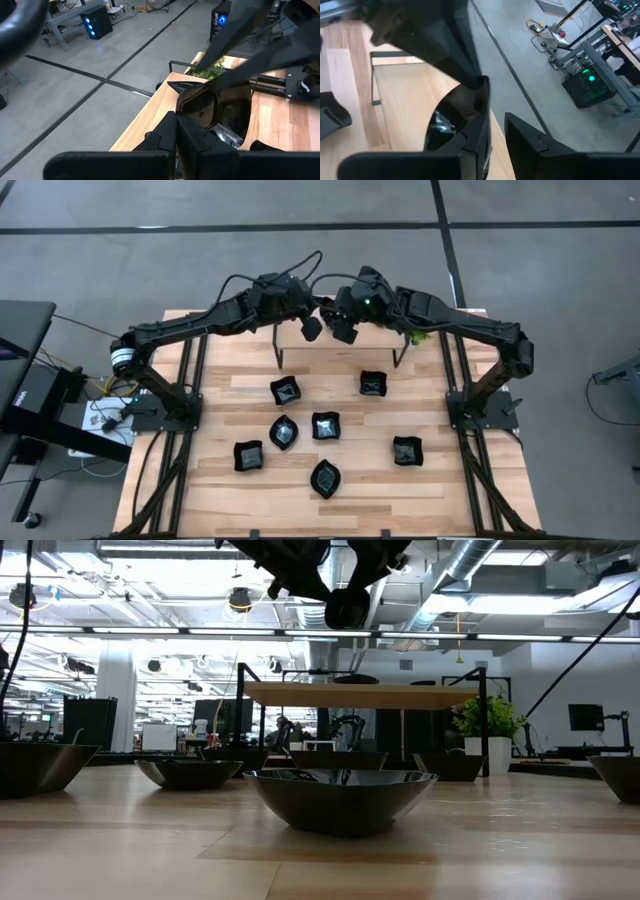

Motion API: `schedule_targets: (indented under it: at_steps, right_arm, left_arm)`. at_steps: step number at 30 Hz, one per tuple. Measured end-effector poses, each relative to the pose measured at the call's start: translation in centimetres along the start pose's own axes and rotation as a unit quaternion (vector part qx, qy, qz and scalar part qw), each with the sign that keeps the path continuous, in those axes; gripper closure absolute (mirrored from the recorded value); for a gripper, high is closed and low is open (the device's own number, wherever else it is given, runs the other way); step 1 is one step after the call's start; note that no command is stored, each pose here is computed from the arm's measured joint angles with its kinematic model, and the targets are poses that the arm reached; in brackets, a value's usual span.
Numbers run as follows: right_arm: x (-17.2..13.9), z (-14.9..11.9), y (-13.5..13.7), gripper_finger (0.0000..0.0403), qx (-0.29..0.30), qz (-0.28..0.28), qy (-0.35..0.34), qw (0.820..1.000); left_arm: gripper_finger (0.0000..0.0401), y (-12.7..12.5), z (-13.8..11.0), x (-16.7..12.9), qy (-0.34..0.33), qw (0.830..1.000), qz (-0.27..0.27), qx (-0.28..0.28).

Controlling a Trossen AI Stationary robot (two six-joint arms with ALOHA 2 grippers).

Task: Pick & Place Mini shaped plates
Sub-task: Stack the leaf-shaped plate on top of the leaf-shaped plates on the shelf

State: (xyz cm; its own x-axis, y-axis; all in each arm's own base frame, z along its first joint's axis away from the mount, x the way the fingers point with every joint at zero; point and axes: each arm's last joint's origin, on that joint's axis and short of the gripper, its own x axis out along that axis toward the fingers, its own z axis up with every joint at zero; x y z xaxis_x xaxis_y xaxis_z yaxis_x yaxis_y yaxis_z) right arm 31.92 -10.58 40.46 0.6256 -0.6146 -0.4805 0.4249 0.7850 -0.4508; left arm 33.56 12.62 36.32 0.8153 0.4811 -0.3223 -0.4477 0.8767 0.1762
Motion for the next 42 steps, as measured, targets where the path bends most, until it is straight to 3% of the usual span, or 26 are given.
schedule_targets:
  at_steps: [12, 22, 31, 37, 42]
  right_arm:
    - [-0.09, 0.01, -0.05, 0.0341, -0.005, -0.006, 0.003, 1.000]
    - [-0.10, 0.00, -0.01, 0.0397, -0.007, -0.005, 0.003, 1.000]
    - [-0.14, -0.06, 0.01, 0.0401, -0.008, -0.004, 0.007, 1.000]
    - [-0.14, -0.14, 0.03, 0.0402, -0.006, -0.003, 0.010, 1.000]
    - [-0.14, -0.15, 0.03, 0.0402, -0.005, -0.004, 0.011, 1.000]
  left_arm:
    - [0.0398, 0.00, 0.02, 0.00, 0.000, 1.000, 0.000, 0.000]
    - [0.0398, 0.00, 0.01, 0.00, 0.000, 1.000, 0.000, -0.002]
    - [0.0397, -0.03, 0.01, 0.00, -0.001, 1.000, -0.010, -0.004]
    - [0.0376, -0.06, 0.07, 0.00, -0.004, 1.000, -0.014, -0.002]
    - [0.0335, -0.13, 0.11, -0.01, -0.008, 1.000, -0.026, -0.002]
